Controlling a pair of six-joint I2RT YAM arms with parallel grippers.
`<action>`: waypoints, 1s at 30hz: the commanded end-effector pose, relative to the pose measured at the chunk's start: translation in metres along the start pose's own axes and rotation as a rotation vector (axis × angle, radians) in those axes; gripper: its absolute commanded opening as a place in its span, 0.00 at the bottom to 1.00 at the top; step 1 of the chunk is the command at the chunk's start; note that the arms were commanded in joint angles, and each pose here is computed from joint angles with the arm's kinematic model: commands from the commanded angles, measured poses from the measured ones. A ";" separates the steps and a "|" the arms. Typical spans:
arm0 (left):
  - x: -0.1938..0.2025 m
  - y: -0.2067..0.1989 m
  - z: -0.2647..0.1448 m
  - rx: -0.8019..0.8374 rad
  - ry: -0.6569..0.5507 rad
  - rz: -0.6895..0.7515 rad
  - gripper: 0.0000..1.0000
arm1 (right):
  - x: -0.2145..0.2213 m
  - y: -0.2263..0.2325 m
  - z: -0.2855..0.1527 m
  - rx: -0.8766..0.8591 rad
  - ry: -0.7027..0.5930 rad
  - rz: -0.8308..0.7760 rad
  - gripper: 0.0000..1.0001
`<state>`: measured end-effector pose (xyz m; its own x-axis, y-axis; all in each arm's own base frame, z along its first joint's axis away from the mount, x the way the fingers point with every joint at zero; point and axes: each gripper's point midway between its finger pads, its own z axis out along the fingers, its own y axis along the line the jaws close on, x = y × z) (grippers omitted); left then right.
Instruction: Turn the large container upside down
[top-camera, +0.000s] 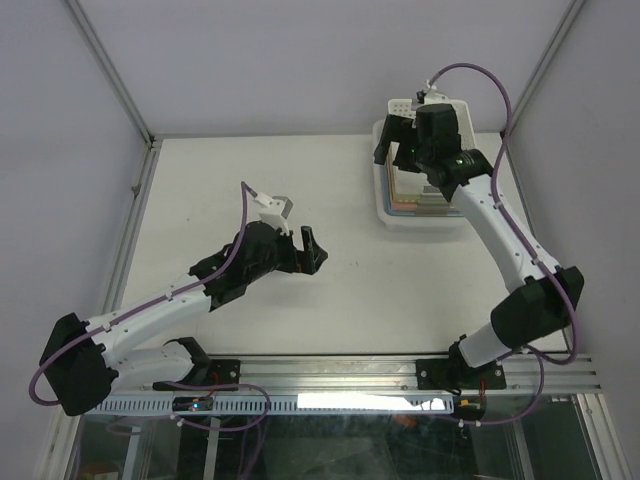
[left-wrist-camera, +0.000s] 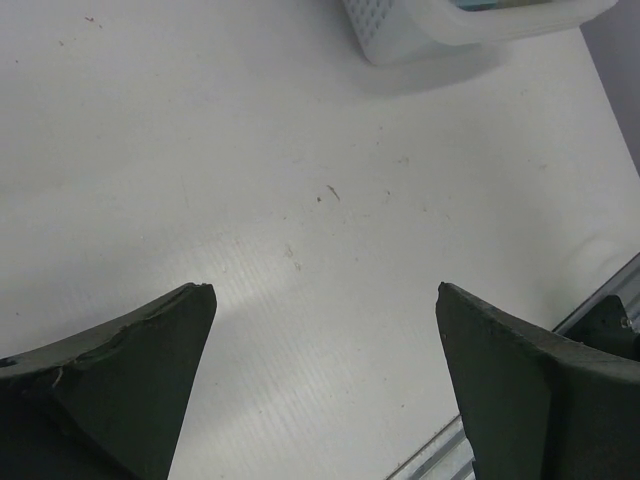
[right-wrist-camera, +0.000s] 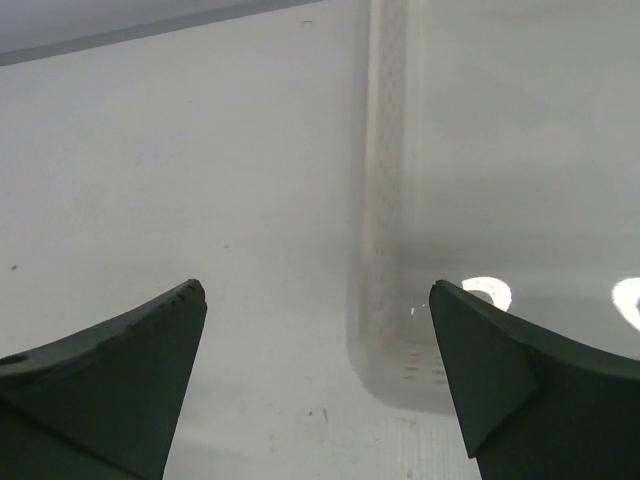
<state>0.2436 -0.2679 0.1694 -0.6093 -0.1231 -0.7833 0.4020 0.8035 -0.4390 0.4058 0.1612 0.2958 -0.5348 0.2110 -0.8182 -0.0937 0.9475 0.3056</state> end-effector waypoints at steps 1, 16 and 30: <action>-0.019 -0.005 -0.013 0.019 -0.074 -0.028 0.99 | -0.034 -0.026 0.015 0.197 -0.079 -0.024 0.94; -0.011 -0.009 -0.008 0.046 -0.027 -0.007 0.99 | -0.010 -0.038 0.068 0.247 0.040 -0.085 0.19; -0.003 -0.019 0.001 0.095 0.010 -0.026 0.99 | -0.048 -0.025 0.021 0.191 -0.052 -0.130 0.00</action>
<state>0.2319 -0.2729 0.1523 -0.6637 -0.0829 -0.7434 0.4148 0.7862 -0.4580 0.4623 0.1441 0.2352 -0.6317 0.0660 -0.7724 0.0186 0.9974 0.0700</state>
